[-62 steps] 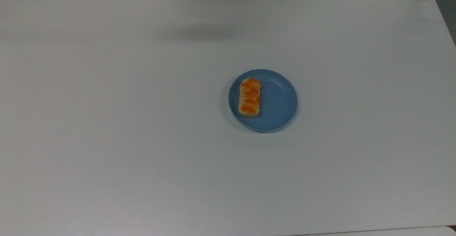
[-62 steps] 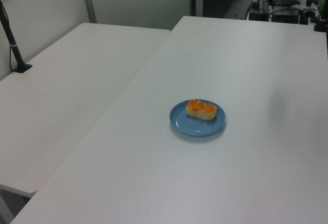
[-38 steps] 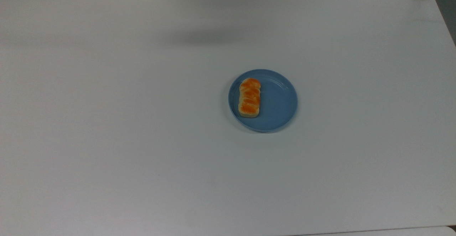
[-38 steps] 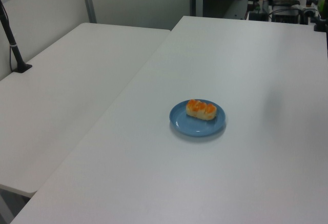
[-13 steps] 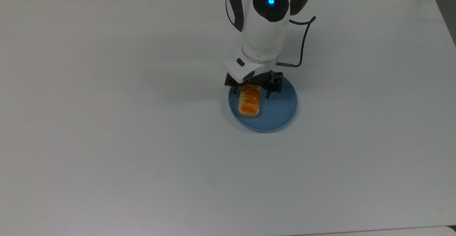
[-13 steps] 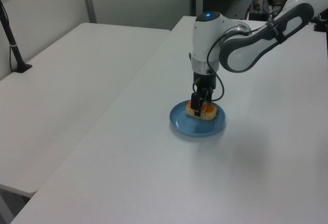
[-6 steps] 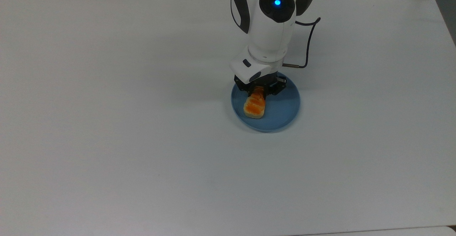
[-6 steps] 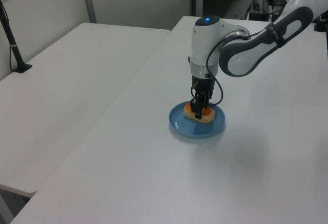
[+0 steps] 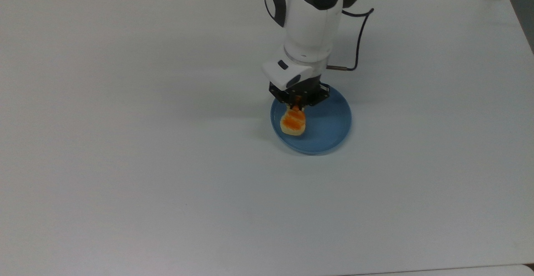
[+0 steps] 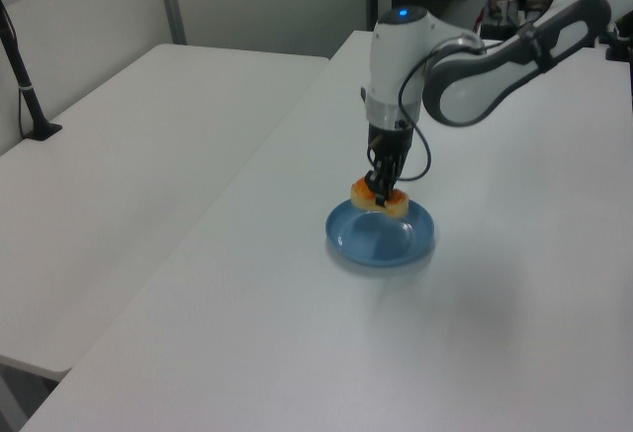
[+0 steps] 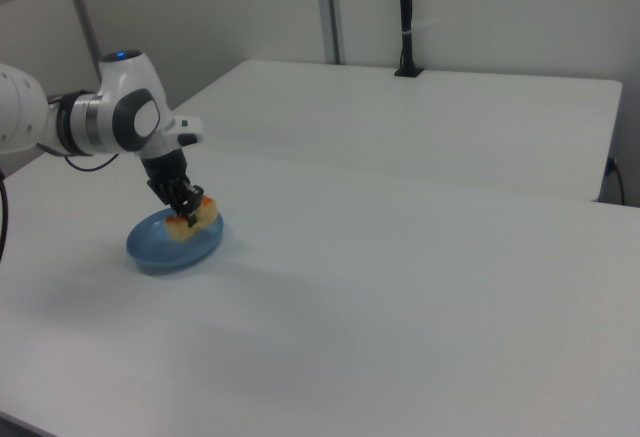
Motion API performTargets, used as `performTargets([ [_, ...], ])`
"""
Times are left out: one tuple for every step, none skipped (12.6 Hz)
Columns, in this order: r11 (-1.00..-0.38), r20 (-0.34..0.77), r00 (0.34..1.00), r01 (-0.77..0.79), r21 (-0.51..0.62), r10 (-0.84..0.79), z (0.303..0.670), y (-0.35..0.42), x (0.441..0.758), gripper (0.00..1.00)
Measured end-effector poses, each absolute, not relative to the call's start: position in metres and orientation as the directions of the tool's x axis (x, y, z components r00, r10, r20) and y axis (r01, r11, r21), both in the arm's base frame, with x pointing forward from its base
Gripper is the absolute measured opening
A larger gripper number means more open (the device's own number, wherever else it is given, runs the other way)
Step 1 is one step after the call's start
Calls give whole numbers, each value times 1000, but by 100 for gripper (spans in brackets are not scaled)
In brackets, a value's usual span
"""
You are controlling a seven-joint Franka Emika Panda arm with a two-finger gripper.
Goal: Put the bread on the table
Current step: 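Lift the bread roll off the plate and carry it away from the plate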
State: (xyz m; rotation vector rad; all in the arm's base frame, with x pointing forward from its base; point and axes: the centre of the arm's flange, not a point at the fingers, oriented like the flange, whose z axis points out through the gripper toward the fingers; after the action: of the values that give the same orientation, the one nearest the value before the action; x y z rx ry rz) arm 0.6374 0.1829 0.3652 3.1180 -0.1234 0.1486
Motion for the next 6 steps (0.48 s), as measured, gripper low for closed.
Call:
performTargets([
  [-998, 82, 995, -54, 26, -51, 375, 170, 637, 15],
  [-999, 69, 997, -23, 36, -21, 383, 154, 637, 16],
  [-999, 60, 998, 11, 44, 14, 390, 133, 639, 16],
  [-998, 55, 998, 39, 49, 42, 393, 109, 642, 17],
  [-996, 52, 996, 64, 54, 67, 394, 79, 646, 17],
  [-995, 47, 995, 82, 58, 85, 393, 48, 649, 17],
])
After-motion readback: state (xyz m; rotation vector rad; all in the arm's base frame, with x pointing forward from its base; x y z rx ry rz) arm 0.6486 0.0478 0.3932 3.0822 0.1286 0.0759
